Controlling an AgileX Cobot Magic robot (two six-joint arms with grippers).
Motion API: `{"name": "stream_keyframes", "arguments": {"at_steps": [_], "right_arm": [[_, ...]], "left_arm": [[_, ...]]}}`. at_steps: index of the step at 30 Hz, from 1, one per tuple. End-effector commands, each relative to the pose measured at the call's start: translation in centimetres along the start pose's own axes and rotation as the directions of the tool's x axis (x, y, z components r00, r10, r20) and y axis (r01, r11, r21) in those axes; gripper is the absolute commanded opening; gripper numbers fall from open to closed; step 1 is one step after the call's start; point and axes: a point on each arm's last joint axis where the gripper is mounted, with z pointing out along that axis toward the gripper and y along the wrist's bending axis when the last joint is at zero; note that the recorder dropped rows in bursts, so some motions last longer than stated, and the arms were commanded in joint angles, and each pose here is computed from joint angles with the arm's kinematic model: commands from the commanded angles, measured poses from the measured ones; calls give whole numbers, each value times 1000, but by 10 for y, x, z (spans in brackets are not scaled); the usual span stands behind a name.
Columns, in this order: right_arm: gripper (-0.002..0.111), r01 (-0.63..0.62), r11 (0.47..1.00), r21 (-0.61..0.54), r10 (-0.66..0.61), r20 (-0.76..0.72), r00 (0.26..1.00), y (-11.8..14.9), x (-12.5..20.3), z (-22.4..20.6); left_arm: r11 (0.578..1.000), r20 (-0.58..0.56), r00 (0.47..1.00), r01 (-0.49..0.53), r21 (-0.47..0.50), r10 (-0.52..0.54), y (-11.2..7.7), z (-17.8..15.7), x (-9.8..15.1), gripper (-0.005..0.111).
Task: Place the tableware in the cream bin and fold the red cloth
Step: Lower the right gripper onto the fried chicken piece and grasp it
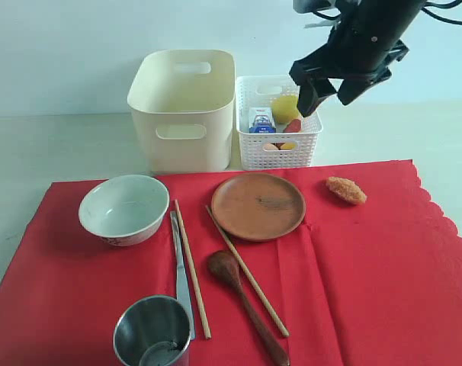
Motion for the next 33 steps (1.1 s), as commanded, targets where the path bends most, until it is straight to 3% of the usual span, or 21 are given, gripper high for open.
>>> {"name": "stream_keyframes", "arguments": {"at_steps": [1, 9, 17, 33], "right_arm": [[68, -11, 1000, 19, 10, 23, 1000, 5, 24, -20], [68, -44, 999, 26, 44, 23, 999, 13, 68, -27], [68, -60, 998, 29, 61, -52, 997, 13, 100, 2], [68, 9, 984, 178, -23, 78, 997, -7, 94, 46]], "left_arm": [[1000, 16, 1000, 2, 1, -2, 0, -1, -1, 0], [1000, 16, 1000, 2, 1, -2, 0, -1, -1, 0], [1000, 16, 1000, 2, 1, -2, 0, -1, -1, 0], [1000, 16, 1000, 2, 1, -2, 0, -1, -1, 0]]}}
